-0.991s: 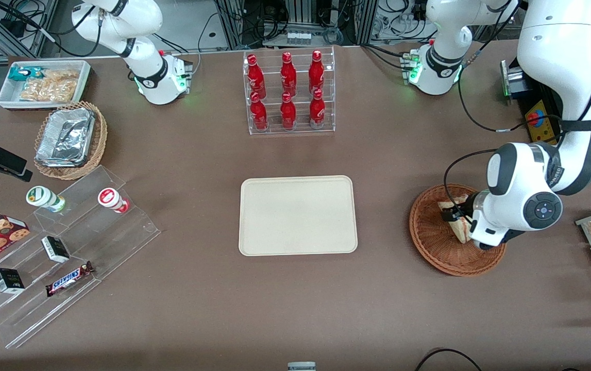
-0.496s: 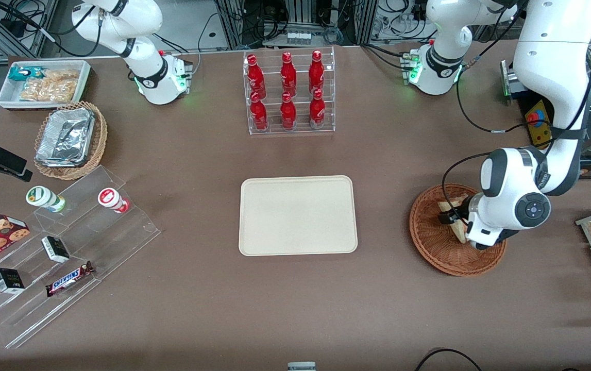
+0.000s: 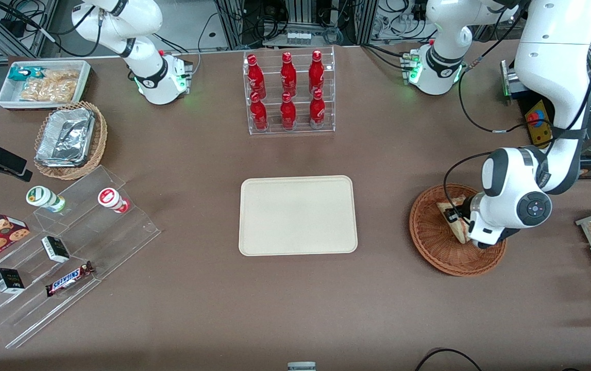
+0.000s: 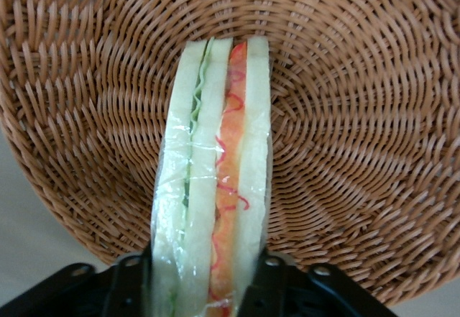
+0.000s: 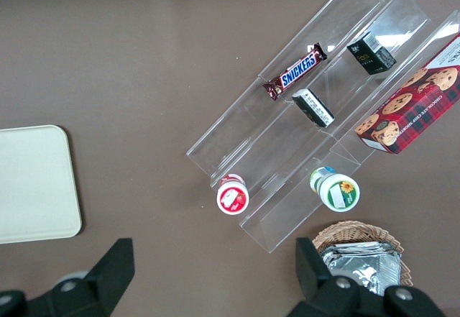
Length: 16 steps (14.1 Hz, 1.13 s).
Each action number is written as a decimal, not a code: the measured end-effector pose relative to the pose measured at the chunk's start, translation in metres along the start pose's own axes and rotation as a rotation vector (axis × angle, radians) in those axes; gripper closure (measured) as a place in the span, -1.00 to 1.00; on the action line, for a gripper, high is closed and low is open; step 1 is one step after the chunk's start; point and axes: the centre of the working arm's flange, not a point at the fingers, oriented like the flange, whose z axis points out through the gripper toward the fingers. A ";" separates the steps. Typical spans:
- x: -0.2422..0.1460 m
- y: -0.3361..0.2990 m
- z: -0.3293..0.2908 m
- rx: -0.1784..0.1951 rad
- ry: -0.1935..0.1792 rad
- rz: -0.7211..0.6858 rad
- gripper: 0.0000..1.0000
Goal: Place sandwich from basket to tray
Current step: 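Lift the sandwich and carry it with the left gripper over the tray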
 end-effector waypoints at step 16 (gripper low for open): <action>-0.234 0.259 -0.091 -0.025 0.178 0.392 0.70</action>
